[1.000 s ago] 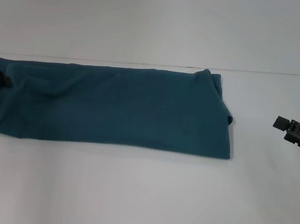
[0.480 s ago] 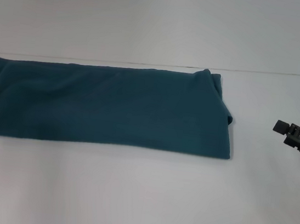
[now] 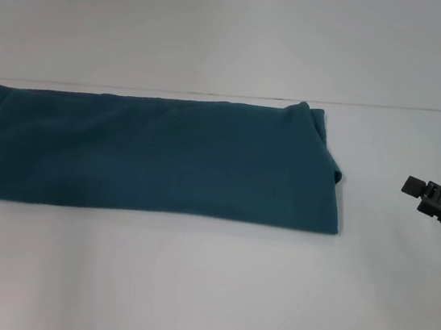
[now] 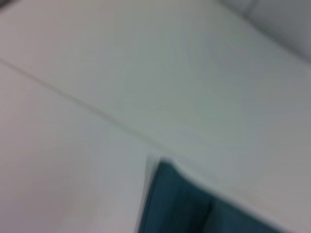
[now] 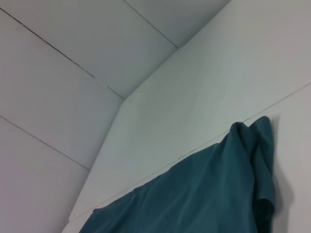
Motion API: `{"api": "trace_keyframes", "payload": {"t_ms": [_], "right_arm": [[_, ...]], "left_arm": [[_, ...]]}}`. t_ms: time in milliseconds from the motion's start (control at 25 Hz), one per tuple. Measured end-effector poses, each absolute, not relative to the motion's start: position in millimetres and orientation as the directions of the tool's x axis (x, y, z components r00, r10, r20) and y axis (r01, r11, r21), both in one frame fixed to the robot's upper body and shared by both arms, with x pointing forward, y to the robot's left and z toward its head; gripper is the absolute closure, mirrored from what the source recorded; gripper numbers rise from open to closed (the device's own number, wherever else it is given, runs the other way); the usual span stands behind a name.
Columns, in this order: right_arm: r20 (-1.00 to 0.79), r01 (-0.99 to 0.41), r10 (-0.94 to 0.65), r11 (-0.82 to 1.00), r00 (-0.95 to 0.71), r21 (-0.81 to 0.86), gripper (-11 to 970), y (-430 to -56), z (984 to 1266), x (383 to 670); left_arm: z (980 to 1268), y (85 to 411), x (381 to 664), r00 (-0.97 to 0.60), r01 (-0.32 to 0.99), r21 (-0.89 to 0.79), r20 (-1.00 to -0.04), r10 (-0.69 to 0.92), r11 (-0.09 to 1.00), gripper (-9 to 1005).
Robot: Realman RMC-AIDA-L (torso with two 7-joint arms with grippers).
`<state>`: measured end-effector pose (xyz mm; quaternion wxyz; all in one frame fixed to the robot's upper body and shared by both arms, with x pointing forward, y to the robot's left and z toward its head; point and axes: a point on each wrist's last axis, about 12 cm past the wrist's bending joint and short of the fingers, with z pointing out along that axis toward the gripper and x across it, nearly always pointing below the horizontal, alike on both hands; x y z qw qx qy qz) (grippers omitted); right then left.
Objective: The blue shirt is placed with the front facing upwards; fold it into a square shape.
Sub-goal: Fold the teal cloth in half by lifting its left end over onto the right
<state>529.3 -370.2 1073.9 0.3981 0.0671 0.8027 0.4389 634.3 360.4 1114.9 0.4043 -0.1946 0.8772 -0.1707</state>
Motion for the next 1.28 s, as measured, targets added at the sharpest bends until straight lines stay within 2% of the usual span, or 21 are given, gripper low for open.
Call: {"api": "trace_keyframes", "payload": {"t_ms": [120, 240, 480, 680, 1000, 1280], "right_arm": [[-0.58, -0.242, 0.457, 0.606, -0.674, 0.758, 10, -370, 1074, 529], [-0.581, -0.241, 0.457, 0.607, -0.673, 0.757, 10, -371, 1074, 529], [-0.585, -0.243, 0.455, 0.611, -0.671, 0.754, 9, -372, 1075, 530], [-0.583, -0.241, 0.456, 0.61, -0.672, 0.755, 9, -371, 1074, 529], [-0.58, -0.239, 0.456, 0.608, -0.675, 0.757, 9, -370, 1073, 529], [-0.57, -0.233, 0.46, 0.602, -0.681, 0.764, 9, -368, 1071, 528]], "left_arm": [[1123, 355, 632, -0.547, -0.185, -0.491, -0.668, -0.505, 0.851, 813], [1126, 340, 636, -0.551, -0.118, -0.477, -0.698, -0.457, 0.871, 703], [1115, 312, 664, -0.581, -0.016, -0.31, -0.771, -0.261, 0.951, 504], [1109, 306, 673, -0.567, -0.008, -0.216, -0.804, -0.183, 0.976, 357], [1099, 316, 670, -0.581, -0.04, -0.178, -0.797, -0.168, 0.983, 356], [1089, 311, 663, -0.604, -0.037, -0.203, -0.776, -0.184, 0.978, 359]]}}
